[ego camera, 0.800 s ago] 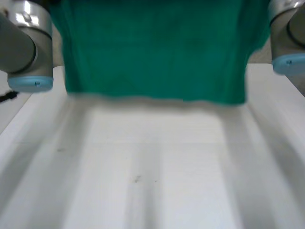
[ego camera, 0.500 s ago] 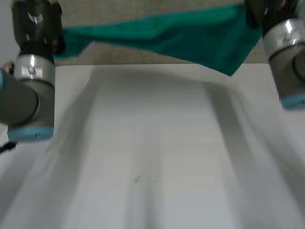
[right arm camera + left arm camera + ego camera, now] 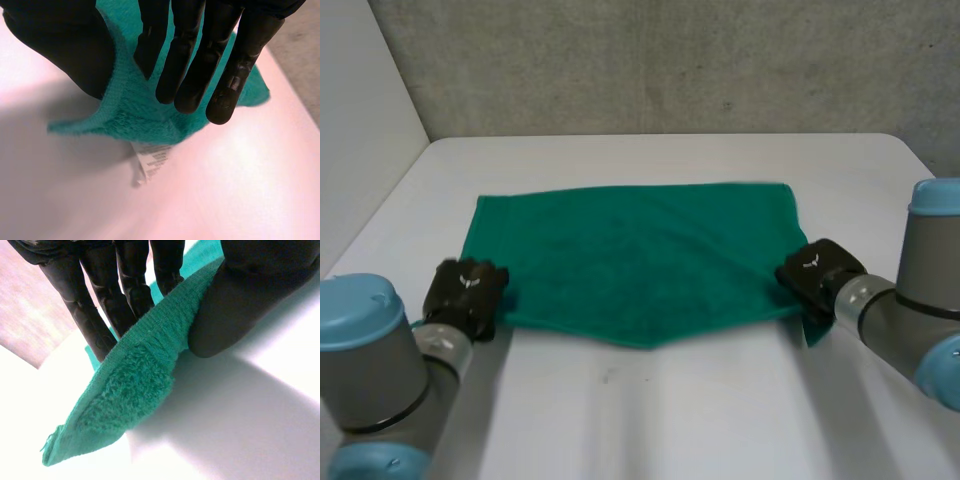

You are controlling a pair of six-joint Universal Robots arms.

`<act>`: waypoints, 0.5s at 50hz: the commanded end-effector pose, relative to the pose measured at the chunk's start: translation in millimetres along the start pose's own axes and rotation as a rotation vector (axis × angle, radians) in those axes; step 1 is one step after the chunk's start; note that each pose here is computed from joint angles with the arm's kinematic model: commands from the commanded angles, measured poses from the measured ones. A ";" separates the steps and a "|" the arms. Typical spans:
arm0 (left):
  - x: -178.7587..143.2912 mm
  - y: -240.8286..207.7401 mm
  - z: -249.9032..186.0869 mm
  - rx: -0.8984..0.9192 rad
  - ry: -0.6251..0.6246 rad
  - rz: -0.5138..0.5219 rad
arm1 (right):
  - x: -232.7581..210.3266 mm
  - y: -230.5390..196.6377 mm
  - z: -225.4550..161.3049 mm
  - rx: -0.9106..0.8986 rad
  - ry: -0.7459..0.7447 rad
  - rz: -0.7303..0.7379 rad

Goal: Fold the towel.

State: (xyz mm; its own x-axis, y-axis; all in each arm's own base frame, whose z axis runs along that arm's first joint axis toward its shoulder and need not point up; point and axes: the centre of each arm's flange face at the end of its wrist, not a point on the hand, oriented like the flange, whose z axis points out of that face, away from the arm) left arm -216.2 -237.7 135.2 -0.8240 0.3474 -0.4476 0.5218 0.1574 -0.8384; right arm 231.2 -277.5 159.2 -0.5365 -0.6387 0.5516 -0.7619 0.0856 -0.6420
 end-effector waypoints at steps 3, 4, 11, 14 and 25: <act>-13.5 -6.2 -70.4 -0.295 0.180 0.252 | -4.6 6.8 -72.6 -0.181 -0.180 -0.295; -14.7 -10.8 -68.8 -0.271 0.168 0.251 | -3.6 7.0 -72.8 -0.175 -0.180 -0.326; -22.7 -36.5 -36.8 -0.092 0.055 0.237 | 10.6 1.6 -43.6 -0.106 -0.064 -0.363; -21.3 -40.0 -10.9 -0.034 0.017 0.238 | 19.2 0.7 -15.9 -0.077 0.003 -0.364; -8.6 -41.8 88.9 0.102 -0.077 0.230 | 56.4 -10.2 71.4 0.043 0.244 -0.280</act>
State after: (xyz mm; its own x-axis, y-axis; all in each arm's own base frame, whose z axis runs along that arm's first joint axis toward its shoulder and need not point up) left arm -233.3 -282.7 169.4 -0.6927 0.3355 -0.6385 0.6859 0.0324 -0.7270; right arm 222.0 -319.6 171.3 -0.2998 -0.5406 0.7860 -0.9124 -0.0783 -0.4018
